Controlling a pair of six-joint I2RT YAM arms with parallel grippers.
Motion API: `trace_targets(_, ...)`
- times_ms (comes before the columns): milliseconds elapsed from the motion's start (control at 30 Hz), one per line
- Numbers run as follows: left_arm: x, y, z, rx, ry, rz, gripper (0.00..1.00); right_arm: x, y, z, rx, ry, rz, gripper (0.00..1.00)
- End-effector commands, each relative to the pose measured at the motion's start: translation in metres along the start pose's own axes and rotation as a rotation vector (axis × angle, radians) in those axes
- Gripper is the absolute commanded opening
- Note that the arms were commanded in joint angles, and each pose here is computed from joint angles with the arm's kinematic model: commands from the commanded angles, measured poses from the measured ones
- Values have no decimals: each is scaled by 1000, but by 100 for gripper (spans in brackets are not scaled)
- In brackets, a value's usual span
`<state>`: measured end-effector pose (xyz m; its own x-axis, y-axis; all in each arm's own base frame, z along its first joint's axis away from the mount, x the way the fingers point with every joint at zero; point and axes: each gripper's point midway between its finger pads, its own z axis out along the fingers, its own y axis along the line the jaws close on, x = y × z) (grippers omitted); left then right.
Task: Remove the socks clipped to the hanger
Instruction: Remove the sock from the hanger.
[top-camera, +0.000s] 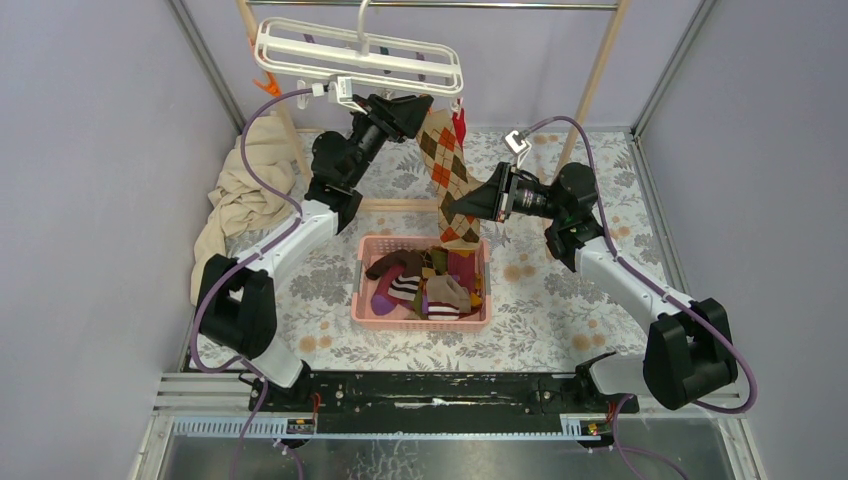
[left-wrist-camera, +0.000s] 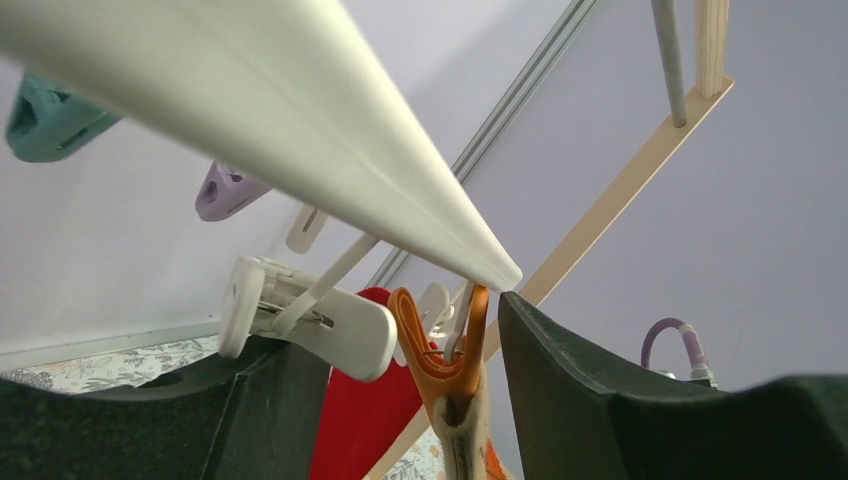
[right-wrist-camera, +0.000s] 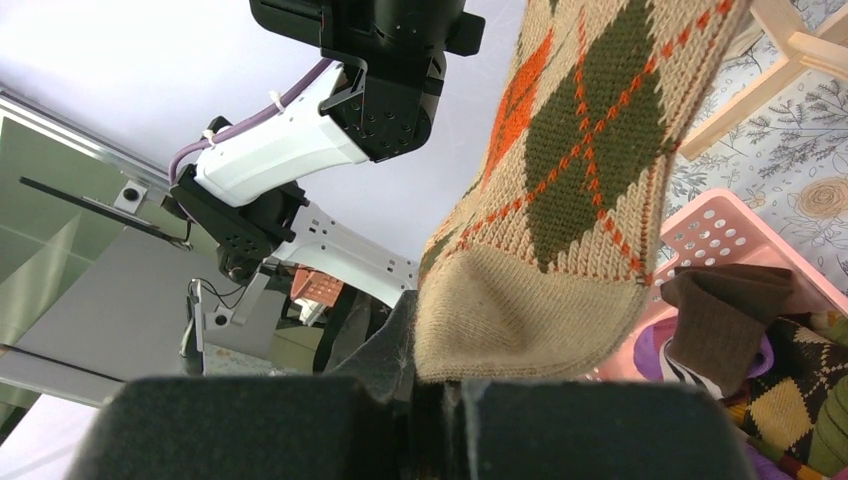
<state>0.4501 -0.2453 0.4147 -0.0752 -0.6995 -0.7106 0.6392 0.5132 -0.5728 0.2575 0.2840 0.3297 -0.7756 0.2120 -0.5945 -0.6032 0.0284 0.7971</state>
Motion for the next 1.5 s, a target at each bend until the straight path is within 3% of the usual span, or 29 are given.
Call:
trace_targets(0, -27, -11, 8, 43, -87, 14, 65, -1, 10, -2, -45, 9, -46, 0)
trace_targets(300, -26, -11, 8, 41, -82, 15, 54, 0, 9, -2, -44, 11, -45, 0)
trace_targets(633, -27, -11, 10, 44, -74, 17, 35, 0, 8, -2, -45, 13, -41, 0)
trace_targets(800, -28, -11, 9, 42, -73, 18, 34, 0, 9, -2, -51, 18, -42, 0)
trace_targets(900, -27, -10, 7, 33, -64, 16, 42, 1, 12, -2, -58, 28, -47, 0)
trace_targets(1033, -22, -9, -4, 20, -44, 12, 62, 5, 13, -5, -39, 48, -54, 0)
trace_targets(1400, -2, -17, -49, -6, 39, -22, 79, 22, 0, -19, 177, 113, -137, 0)
trace_targets(1467, 2, -21, -58, -11, 54, -21, 94, 28, 0, -17, 204, 137, -154, 0)
